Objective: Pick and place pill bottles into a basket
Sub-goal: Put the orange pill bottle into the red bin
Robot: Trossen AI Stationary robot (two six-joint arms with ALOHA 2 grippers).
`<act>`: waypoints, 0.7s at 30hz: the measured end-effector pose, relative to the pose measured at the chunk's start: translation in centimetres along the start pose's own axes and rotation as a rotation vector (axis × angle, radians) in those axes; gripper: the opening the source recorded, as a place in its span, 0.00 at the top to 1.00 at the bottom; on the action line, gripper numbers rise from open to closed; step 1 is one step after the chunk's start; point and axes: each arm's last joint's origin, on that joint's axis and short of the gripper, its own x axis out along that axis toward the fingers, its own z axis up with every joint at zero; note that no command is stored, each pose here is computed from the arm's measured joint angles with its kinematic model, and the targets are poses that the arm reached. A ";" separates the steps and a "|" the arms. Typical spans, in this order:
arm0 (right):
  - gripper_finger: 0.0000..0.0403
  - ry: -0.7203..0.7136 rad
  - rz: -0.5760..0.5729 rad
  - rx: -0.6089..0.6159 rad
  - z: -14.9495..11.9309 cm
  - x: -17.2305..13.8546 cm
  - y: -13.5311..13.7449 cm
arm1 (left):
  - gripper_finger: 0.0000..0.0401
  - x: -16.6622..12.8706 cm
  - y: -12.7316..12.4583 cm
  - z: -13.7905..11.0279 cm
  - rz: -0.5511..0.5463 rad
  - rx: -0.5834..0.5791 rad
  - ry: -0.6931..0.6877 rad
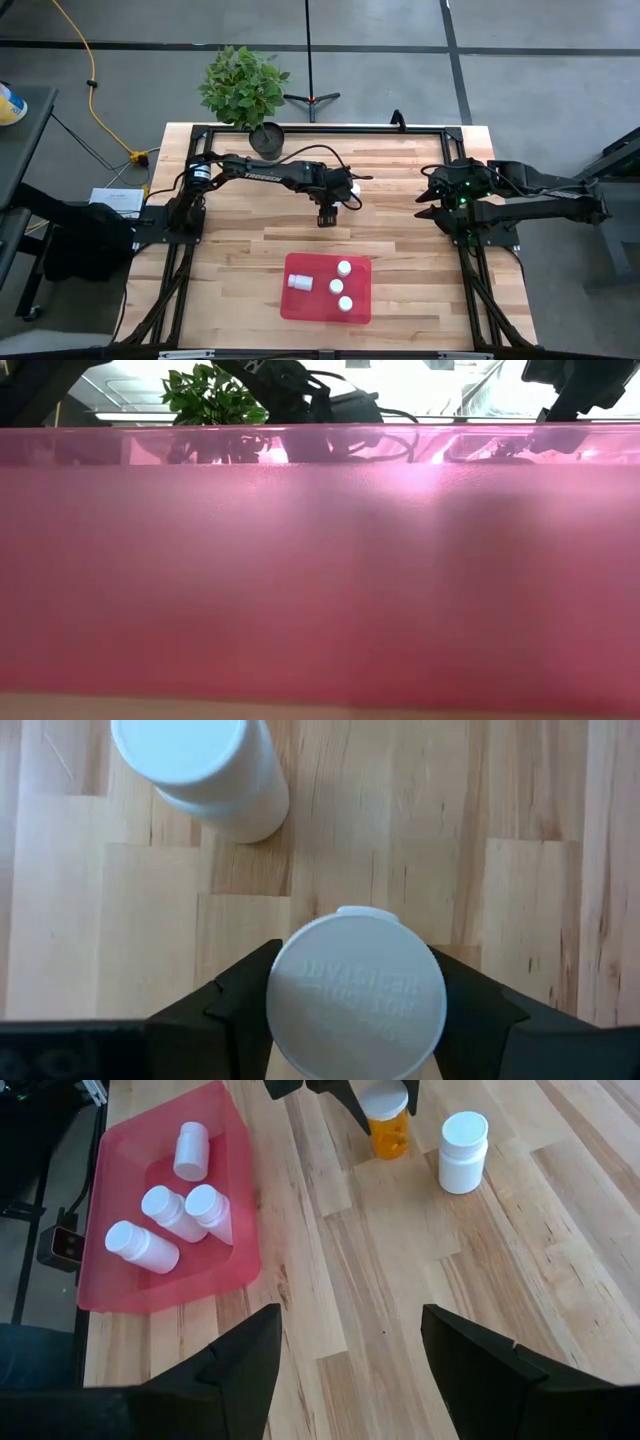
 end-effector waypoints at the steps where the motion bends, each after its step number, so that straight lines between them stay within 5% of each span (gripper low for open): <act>1: 0.42 0.000 0.000 0.000 0.0 0.0 0.0 | 0.40 0.0 0.0 0.0 0.000 0.000 -0.003; 21: 0.42 0.000 0.000 -0.005 0.0 0.0 0.0 | 0.41 -1.6 -0.3 1.2 -0.162 -0.031 -0.023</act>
